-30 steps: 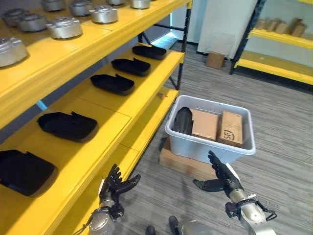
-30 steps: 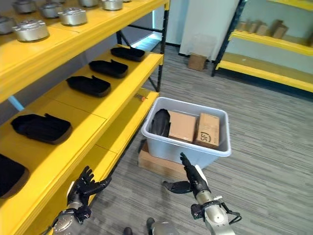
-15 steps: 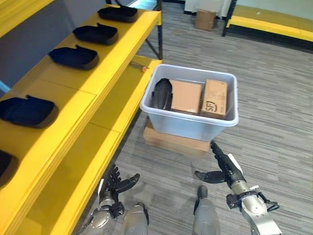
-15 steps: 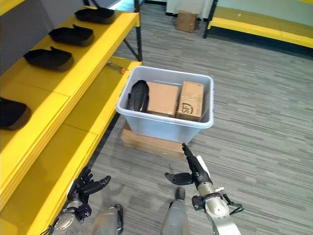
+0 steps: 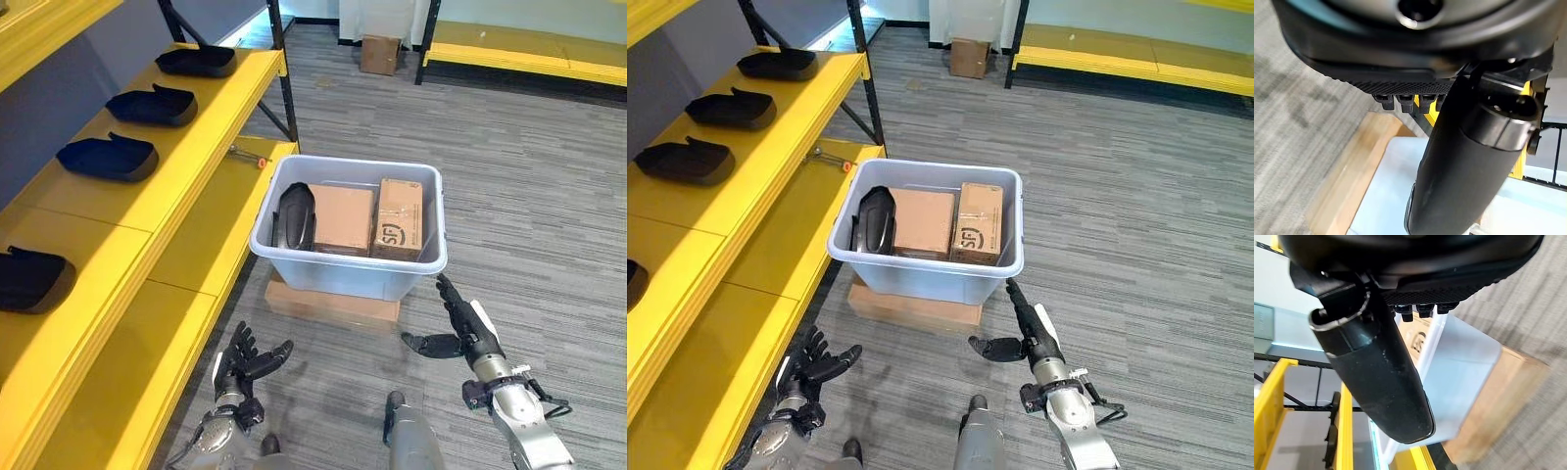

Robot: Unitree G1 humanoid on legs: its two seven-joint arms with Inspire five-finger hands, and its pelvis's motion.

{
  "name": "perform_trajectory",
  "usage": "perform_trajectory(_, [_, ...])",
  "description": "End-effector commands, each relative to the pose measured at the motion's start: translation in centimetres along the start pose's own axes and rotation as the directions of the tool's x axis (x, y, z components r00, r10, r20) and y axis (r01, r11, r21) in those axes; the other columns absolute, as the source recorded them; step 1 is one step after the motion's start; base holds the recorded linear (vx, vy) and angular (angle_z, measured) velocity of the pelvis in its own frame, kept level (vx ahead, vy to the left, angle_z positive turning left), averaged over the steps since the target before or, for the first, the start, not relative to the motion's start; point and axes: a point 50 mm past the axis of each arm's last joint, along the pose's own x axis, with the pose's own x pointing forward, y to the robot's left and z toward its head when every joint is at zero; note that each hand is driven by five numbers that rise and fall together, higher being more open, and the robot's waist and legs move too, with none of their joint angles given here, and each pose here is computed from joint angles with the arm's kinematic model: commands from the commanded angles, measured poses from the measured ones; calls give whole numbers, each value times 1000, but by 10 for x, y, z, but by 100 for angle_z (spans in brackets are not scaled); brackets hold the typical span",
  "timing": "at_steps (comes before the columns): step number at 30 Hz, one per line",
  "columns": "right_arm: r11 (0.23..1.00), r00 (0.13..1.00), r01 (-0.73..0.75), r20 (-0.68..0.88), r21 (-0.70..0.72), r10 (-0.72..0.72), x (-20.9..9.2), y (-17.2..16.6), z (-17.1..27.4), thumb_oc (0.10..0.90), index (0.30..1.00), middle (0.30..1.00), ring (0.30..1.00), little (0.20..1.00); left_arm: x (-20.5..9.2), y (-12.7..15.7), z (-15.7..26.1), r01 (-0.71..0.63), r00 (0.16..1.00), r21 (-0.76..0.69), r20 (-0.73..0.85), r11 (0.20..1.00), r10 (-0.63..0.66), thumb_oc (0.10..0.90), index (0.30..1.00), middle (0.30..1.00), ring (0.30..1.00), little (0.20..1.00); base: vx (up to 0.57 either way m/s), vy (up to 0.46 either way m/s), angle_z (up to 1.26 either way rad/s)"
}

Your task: Move parts from the plastic box to the shelf.

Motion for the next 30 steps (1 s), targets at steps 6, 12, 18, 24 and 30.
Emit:
perform_trajectory(6, [1000,965,11,264,-24,-4,14,-2,49,900,1000,1000,1000,1000,10,-9,52,61,971,-24,235,998,-54,900,1000,1000,1000,1000,29,-211,-8])
perform_trajectory(12, [997,964,47,263,-61,-29,13,-8,47,900,1000,1000,1000,1000,13,-4,53,21,971,-21,238,1000,-16,900,1000,1000,1000,1000,169,55,17])
perform_trajectory(18, [999,972,41,232,-12,-37,9,2,38,900,1000,1000,1000,1000,15,-3,54,4,969,-35,247,999,4,900,1000,1000,1000,1000,199,267,-100])
perform_trajectory(24, [1000,972,25,234,19,-29,13,11,41,900,1000,1000,1000,1000,20,-8,65,20,960,2,280,1000,-20,900,1000,1000,1000,1000,102,192,-35])
perform_trajectory(30, [1000,976,22,215,20,-26,14,13,38,900,1000,1000,1000,1000,22,-6,68,4,959,8,282,1000,-6,900,1000,1000,1000,1000,63,78,-13])
